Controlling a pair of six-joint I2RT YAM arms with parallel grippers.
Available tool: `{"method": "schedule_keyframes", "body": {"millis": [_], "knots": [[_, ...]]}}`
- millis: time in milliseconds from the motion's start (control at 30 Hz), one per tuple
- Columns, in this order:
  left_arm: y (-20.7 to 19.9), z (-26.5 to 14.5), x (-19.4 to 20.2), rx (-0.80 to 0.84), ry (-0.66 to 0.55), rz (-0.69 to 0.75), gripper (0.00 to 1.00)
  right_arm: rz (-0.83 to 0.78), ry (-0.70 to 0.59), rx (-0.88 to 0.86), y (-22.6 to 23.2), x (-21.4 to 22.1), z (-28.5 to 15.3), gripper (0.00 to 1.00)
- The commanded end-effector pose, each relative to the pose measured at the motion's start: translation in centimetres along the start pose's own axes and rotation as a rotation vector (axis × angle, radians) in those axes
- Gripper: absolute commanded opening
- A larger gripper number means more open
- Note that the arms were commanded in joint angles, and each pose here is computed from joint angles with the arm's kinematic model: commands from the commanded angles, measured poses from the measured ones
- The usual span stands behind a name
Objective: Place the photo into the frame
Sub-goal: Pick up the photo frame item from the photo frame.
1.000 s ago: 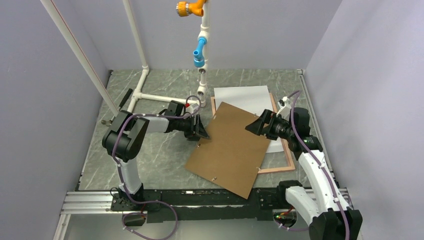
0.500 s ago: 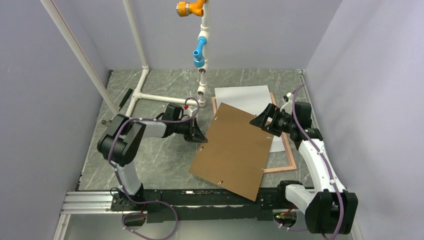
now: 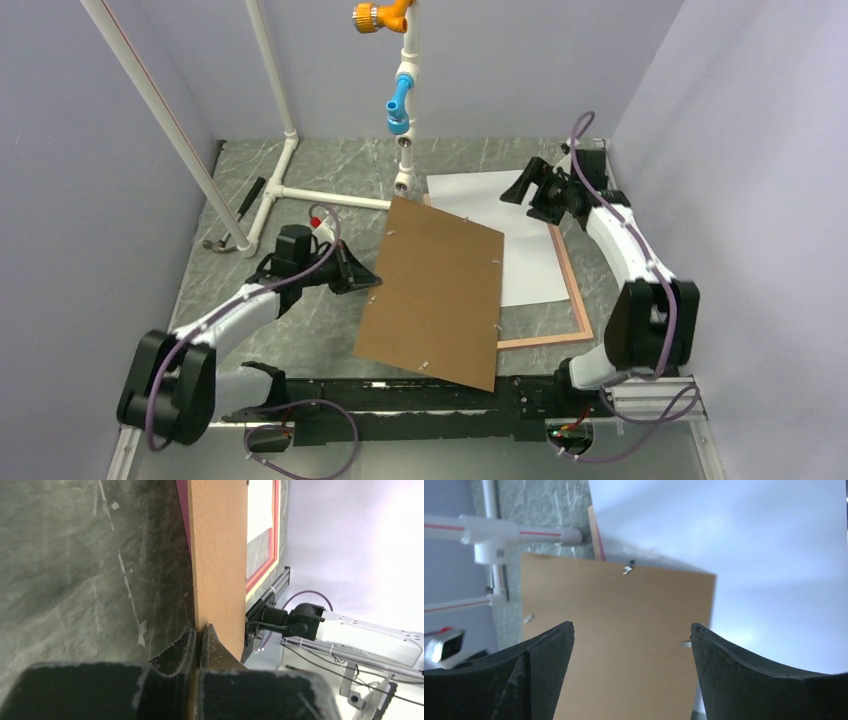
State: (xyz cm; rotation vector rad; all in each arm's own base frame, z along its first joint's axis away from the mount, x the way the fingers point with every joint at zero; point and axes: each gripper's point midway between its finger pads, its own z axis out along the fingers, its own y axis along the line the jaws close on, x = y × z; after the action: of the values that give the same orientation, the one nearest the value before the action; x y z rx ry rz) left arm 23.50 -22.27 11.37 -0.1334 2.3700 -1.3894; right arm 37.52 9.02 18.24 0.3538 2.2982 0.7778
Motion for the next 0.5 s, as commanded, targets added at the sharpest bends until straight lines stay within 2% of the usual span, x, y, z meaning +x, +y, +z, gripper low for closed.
{"method": "schedule_keyframes", "body": {"millis": [0,133,267,467], "knots": [[0.8,-2.8,-2.0,-0.123,-0.151,0.048,0.00,-0.049,-0.003,0.073,0.8,-2.7,3.6,0.87],[0.3,-5.2,-1.5,-0.135,-0.177,0.051,0.00,-0.116,0.028,0.142,1.9,-4.9,7.7,0.88],[-1.1,-6.5,-0.1,-0.104,-0.136,0.088,0.00,-0.156,0.047,0.178,2.3,-6.8,12.2,0.87],[-2.9,-9.7,0.5,-0.133,-0.170,0.151,0.00,-0.206,0.049,0.245,1.3,-9.1,18.8,0.87]]}}
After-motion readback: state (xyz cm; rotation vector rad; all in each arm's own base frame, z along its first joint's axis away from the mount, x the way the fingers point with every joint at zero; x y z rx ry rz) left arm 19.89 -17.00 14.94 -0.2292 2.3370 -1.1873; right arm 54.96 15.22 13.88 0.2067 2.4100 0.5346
